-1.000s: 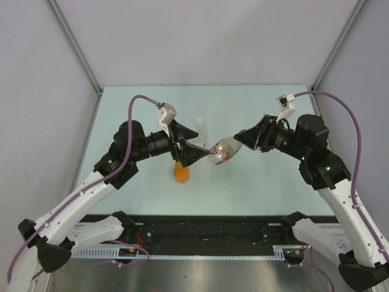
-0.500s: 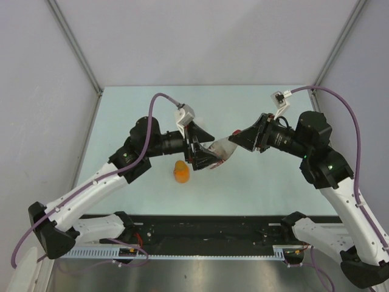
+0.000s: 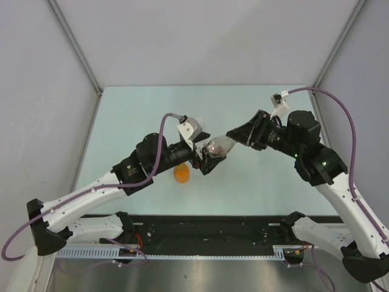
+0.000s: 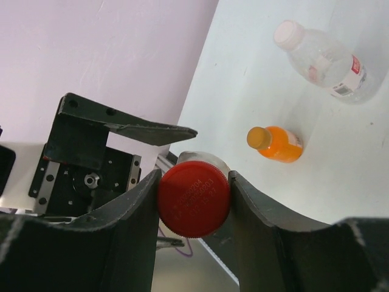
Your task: Unscrew the bottle caps
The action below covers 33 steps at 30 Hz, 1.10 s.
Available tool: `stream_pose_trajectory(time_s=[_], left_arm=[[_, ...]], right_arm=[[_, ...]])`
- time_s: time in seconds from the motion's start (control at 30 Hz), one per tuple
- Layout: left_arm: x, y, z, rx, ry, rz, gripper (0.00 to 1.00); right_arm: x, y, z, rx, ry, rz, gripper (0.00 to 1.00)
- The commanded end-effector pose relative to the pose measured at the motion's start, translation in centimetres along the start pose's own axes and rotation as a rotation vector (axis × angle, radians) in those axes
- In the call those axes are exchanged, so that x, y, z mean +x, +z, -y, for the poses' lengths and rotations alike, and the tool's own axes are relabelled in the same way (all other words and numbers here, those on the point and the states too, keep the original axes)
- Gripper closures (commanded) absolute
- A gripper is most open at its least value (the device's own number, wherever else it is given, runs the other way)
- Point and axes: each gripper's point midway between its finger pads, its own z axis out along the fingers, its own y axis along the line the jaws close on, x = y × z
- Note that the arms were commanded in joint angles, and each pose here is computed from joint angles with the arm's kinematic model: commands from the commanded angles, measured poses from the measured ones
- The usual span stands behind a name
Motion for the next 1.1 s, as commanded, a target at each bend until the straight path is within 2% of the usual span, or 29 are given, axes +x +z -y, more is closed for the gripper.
stream_pose_trajectory(time_s=[0.0, 0.4, 0.53, 0.67, 0.7, 0.87, 0.93, 0.97, 1.07], left_arm=[[-0.4, 0.0, -2.6, -0.166, 0.089, 0.019, 0.0], [0.9, 1.0, -2.4, -0.168, 0.11, -0.003, 0.0], [0.7, 0.9, -1.5, -0.116, 0.122, 0.005, 0.02], [0.9, 0.8, -0.6, -0.061, 0.125, 0.003, 0.21], [1.0, 0.9, -0.5, -0.055, 0.125, 0.001, 0.29], [1.0, 0.8, 0.2, -0.013, 0.125, 0.013, 0.41], [1.0, 0.5, 0.7, 0.014, 0.126, 0.025, 0.5], [1.0, 0.4, 0.8, 0.019, 0.127, 0.028, 0.58], [1.0, 0.1, 1.4, 0.061, 0.157, 0.036, 0.7]], right_arm=[[-1.4, -0.8, -2.8, -0.039, 0.04, 0.057, 1.0], [-0.8, -0.9, -4.9, -0.081, 0.025, 0.033, 1.0], [-0.4, -1.0, -5.0, -0.086, 0.019, 0.02, 1.0], [-0.4, -1.2, -5.1, -0.087, 0.026, 0.02, 1.0], [-0.4, -1.2, -5.1, -0.087, 0.029, 0.018, 1.0], [-0.2, -1.2, -5.5, -0.104, 0.039, 0.008, 1.0], [-0.3, -1.4, -5.7, -0.114, 0.039, 0.01, 1.0], [-0.3, -1.4, -5.7, -0.114, 0.04, 0.01, 1.0], [-0.3, -1.5, -5.8, -0.12, 0.04, 0.007, 1.0]])
